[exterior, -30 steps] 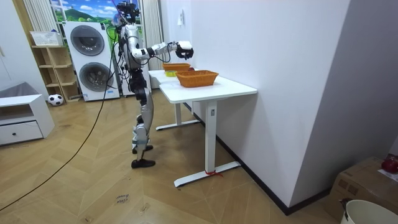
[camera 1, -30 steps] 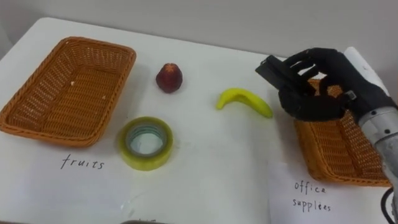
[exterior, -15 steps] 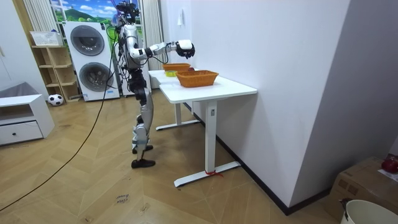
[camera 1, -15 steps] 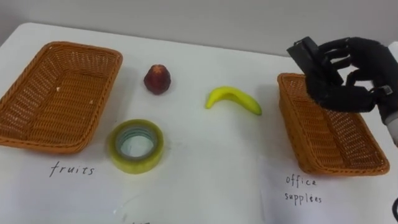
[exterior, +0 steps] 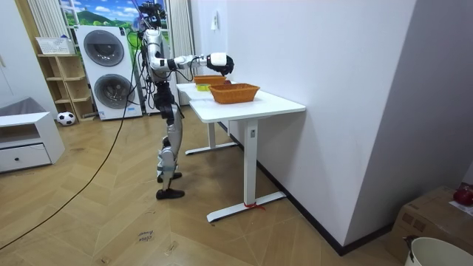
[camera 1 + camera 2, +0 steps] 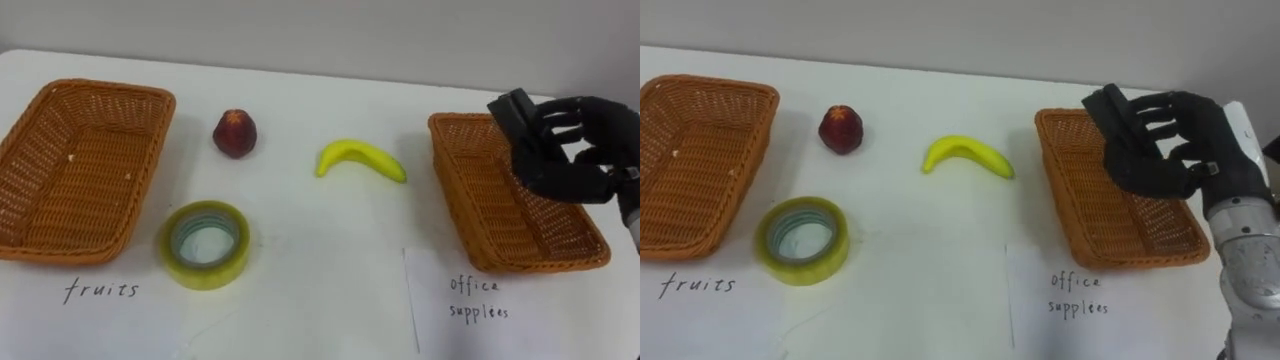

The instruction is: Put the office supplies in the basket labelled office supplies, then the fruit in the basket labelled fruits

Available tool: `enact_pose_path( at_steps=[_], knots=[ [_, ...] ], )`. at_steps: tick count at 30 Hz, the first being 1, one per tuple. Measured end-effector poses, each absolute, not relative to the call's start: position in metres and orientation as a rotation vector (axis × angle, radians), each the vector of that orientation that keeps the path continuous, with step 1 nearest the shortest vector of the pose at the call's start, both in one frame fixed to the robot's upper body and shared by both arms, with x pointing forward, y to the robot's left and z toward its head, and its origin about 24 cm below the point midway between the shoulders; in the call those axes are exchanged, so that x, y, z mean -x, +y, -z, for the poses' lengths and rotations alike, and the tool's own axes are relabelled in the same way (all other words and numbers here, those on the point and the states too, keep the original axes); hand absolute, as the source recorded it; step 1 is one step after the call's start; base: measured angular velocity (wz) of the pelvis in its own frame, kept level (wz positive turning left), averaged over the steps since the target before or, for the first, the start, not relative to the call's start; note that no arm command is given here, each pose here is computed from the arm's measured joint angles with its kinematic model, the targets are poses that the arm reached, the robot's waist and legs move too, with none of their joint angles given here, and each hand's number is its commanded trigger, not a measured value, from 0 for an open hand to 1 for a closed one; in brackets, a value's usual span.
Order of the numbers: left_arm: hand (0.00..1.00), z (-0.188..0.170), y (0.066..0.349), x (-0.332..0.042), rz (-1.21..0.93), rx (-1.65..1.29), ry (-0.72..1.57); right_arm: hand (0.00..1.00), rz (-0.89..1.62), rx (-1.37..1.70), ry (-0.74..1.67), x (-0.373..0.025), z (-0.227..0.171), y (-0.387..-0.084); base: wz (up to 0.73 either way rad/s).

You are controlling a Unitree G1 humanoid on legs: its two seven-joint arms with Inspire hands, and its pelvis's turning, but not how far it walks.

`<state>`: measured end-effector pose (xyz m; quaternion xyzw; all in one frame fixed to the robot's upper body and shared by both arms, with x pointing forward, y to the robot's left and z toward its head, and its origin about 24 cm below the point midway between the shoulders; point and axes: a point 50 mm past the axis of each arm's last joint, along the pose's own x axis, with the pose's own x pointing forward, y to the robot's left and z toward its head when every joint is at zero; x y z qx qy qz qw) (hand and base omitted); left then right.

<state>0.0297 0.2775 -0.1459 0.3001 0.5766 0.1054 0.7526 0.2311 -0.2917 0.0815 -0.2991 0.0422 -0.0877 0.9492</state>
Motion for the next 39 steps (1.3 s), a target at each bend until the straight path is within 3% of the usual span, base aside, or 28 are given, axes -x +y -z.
enact_pose_path(
  at_steps=[19,39],
  knots=[
    [0.00,0.144,0.278,-0.041,-0.221,-0.660,1.223,1.00,0.163,0.571,0.264,-0.225,-0.045,-0.306,0.00],
    [0.00,0.143,0.277,-0.052,-0.224,-0.658,1.194,1.00,0.055,0.651,0.352,-0.225,-0.030,-0.298,0.00]
  ],
)
